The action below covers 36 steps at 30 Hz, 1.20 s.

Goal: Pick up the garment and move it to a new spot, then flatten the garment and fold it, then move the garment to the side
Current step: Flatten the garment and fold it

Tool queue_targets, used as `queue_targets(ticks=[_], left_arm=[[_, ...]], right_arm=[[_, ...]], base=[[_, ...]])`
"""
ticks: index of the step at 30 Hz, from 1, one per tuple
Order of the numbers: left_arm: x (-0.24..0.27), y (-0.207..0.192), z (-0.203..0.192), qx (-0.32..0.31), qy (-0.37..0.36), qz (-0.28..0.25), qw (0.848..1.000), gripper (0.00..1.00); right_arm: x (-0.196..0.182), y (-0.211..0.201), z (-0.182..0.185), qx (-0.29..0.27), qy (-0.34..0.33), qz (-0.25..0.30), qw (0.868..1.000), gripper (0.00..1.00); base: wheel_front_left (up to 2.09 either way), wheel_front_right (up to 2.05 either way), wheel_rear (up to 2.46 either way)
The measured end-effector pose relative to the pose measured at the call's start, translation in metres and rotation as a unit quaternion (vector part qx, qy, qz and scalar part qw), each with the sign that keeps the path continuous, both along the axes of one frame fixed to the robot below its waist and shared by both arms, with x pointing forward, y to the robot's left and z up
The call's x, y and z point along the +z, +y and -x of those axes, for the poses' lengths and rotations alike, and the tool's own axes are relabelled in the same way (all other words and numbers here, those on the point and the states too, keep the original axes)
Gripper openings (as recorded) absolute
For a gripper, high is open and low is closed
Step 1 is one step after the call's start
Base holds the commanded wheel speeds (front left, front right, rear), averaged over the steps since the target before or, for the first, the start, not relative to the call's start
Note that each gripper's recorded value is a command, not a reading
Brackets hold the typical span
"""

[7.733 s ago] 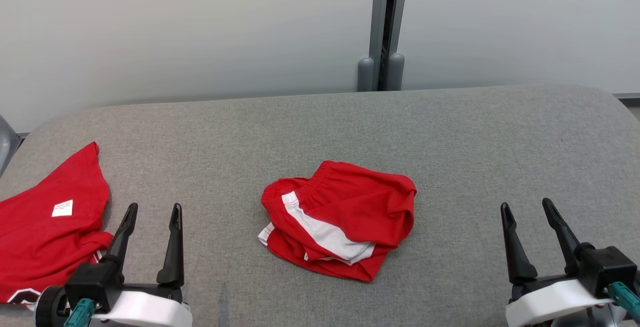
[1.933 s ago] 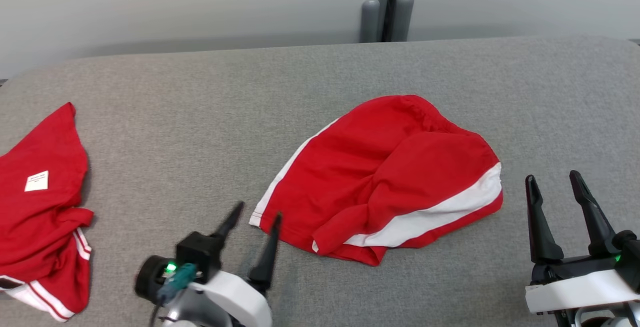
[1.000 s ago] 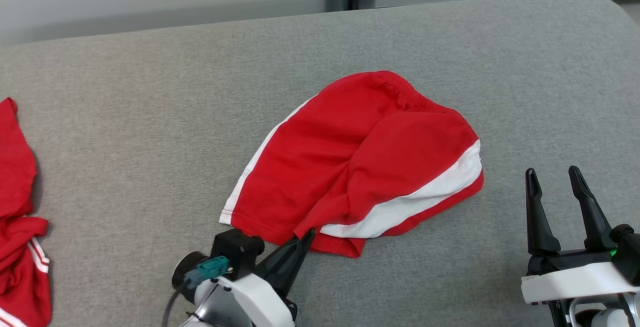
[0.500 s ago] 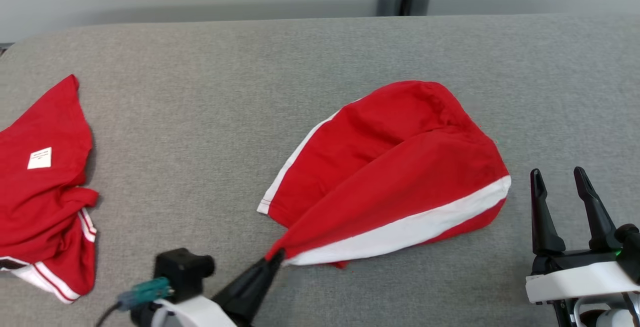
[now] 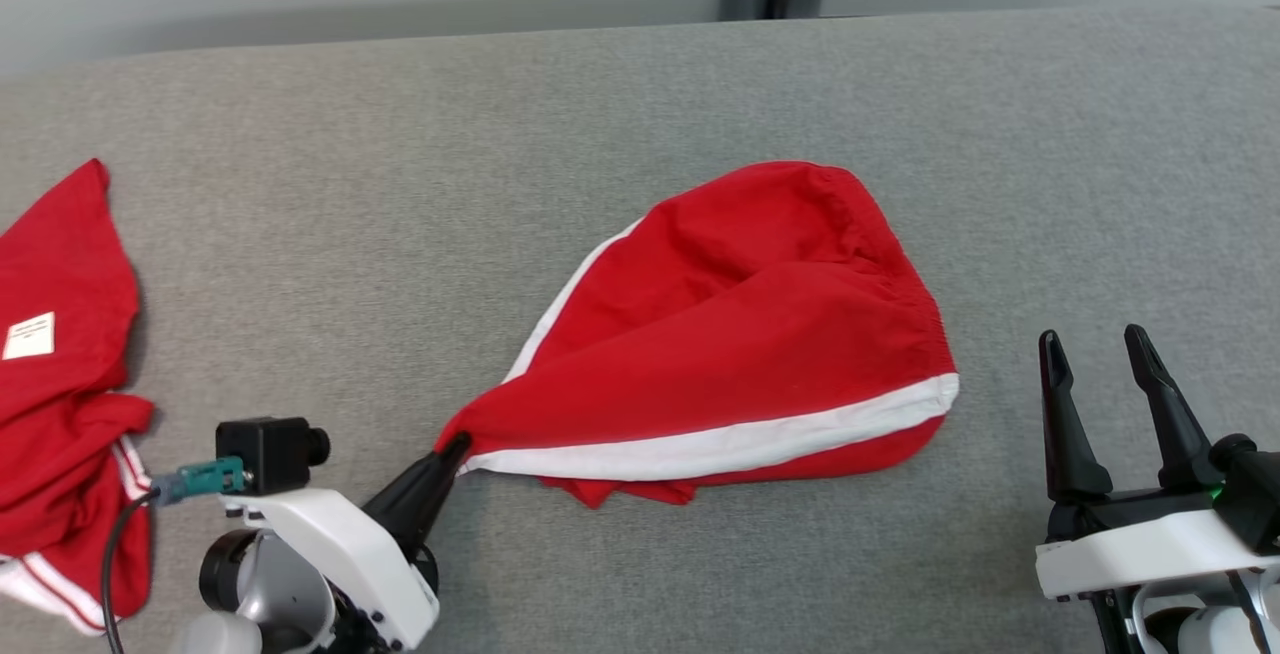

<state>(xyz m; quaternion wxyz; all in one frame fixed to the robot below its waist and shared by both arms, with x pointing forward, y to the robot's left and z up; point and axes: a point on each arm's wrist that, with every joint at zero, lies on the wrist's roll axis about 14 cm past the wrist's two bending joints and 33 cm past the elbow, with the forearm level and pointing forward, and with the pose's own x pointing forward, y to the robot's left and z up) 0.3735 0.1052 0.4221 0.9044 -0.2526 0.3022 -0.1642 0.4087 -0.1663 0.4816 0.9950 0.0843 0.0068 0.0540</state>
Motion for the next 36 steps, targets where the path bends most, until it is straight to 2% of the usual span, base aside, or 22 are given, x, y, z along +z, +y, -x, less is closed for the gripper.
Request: queue_targets(ticks=[5,6,7,8,9,13,17,22,29,32,36], left_arm=[[-0.031,0.002,-0.014,-0.006,0.041,-0.012,0.999,0.0],[-0.035,0.002,-0.016,-0.004,0.045,-0.012,0.999,0.05],[-0.038,0.001,-0.019,-0.001,0.046,-0.009,0.999,0.45],[-0.041,0.001,-0.022,0.002,0.048,-0.011,0.999,0.45],[-0.044,0.003,-0.024,0.002,0.047,-0.019,0.999,1.0],[-0.042,0.023,-0.04,0.045,0.01,-0.049,0.998,1.0],[-0.023,0.045,-0.057,0.095,-0.065,-0.08,0.99,1.0],[0.018,0.065,-0.07,0.164,-0.171,-0.101,0.966,1.0],[0.072,0.079,-0.059,0.207,-0.284,-0.146,0.925,1.0],[0.087,0.078,-0.047,0.212,-0.31,-0.16,0.913,1.0],[0.095,0.073,-0.031,0.202,-0.327,-0.174,0.906,1.0]], right_arm=[[-0.004,-0.011,0.004,-0.017,0.008,0.003,1.0,1.0],[-0.006,-0.013,0.004,-0.02,0.011,0.003,1.0,1.0],[-0.007,-0.015,0.005,-0.022,0.013,0.003,1.0,1.0],[-0.009,-0.016,0.005,-0.024,0.015,0.001,1.0,1.0],[-0.01,-0.016,0.005,-0.025,0.017,0.001,1.0,1.0],[-0.012,-0.014,0.003,-0.023,0.018,-0.001,1.0,1.0],[-0.006,-0.011,-0.003,-0.019,0.006,-0.002,1.0,1.0],[-0.003,-0.009,-0.005,-0.014,-0.001,0.009,1.0,1.0],[0.004,0.001,-0.007,0.004,-0.008,0.027,1.0,1.0],[0.009,0.005,-0.006,0.01,-0.014,0.029,0.999,1.0],[0.012,0.008,-0.003,0.016,-0.016,0.03,0.999,1.0]], base=[[0.0,0.0,0.0],[0.0,0.0,0.0],[0.0,0.0,0.0],[0.0,0.0,0.0],[0.0,0.0,0.0],[0.0,0.0,0.0],[0.0,0.0,0.0],[0.0,0.0,0.0],[0.0,0.0,0.0],[0.0,0.0,0.0],[0.0,0.0,0.0]])
